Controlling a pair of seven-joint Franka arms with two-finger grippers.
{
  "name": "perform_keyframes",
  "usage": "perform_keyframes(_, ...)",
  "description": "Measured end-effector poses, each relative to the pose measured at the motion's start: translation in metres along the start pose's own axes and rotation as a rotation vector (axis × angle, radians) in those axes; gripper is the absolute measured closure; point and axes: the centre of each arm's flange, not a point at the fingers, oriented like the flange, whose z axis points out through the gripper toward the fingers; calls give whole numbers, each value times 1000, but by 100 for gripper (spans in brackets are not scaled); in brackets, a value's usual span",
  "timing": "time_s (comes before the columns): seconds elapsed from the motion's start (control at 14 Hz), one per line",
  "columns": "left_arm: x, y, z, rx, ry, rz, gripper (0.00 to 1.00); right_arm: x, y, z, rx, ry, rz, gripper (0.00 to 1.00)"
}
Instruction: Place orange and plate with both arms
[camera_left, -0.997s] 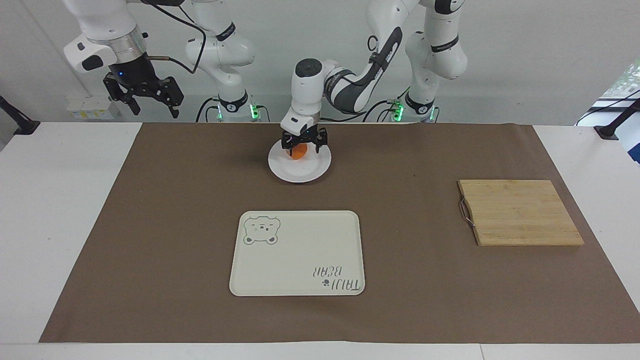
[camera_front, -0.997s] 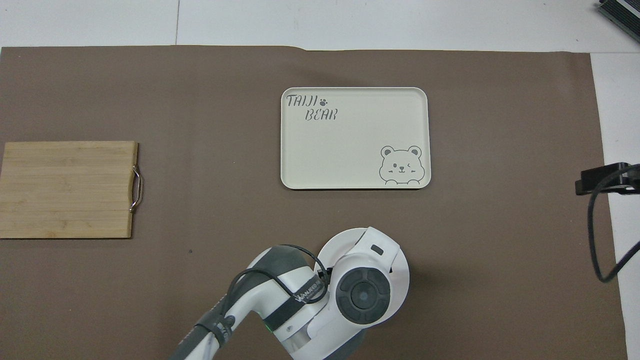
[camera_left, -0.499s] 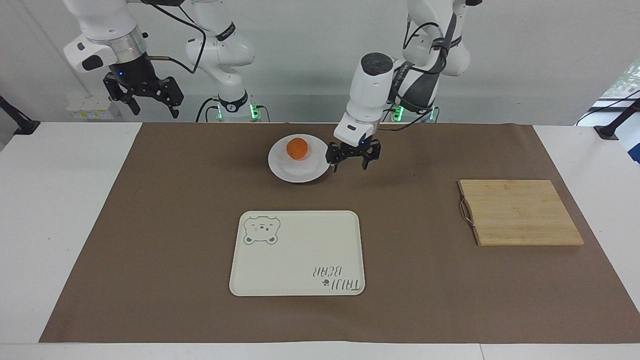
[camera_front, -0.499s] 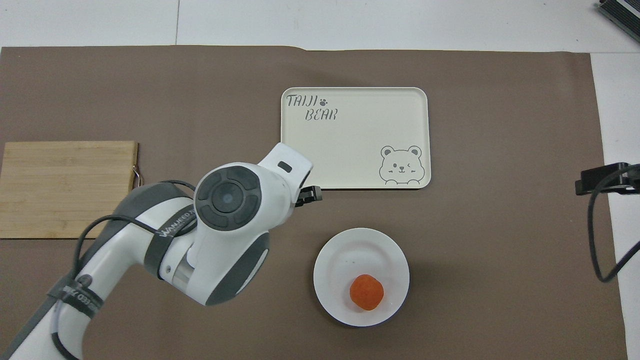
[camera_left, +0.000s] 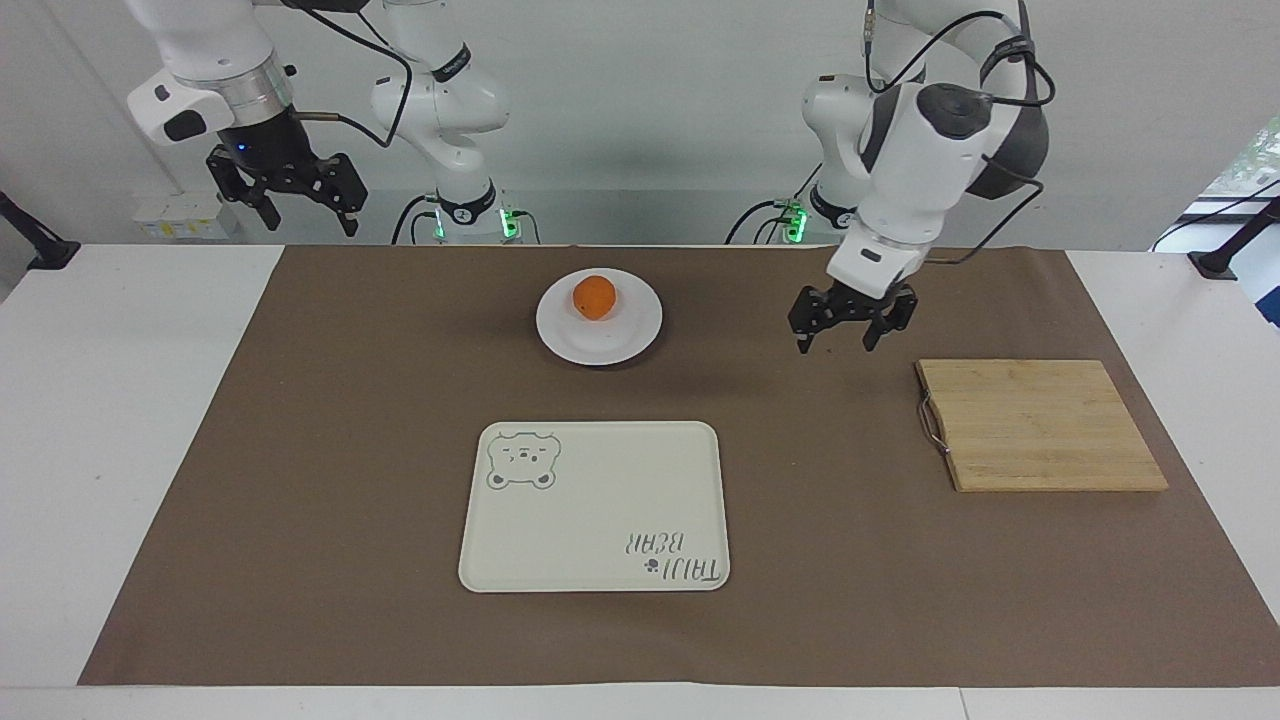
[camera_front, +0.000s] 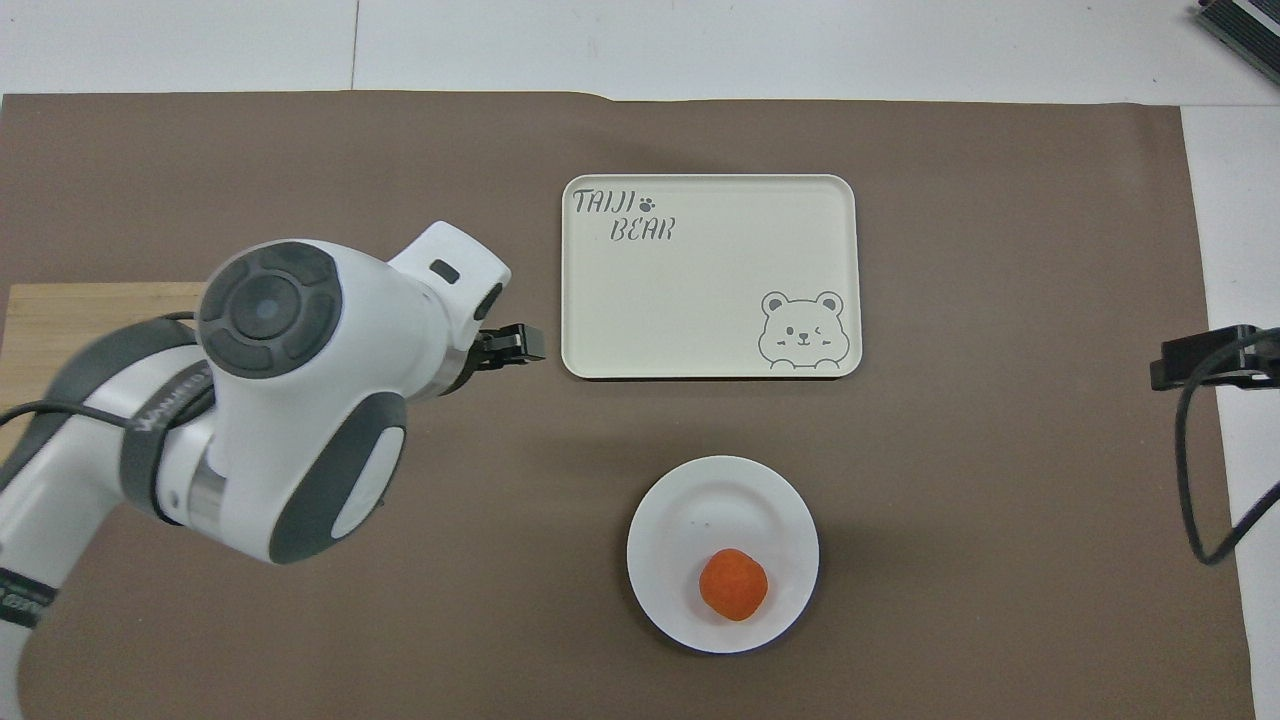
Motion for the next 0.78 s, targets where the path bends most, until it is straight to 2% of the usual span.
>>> perform_keyframes(0.36,17,-98,-49,2,-41,52,0,0,0,0,0,0,0,0)
perform_keyframes(0.78,5,-115,-115,39,-73,66,0,0,2,0,0,0,4,0)
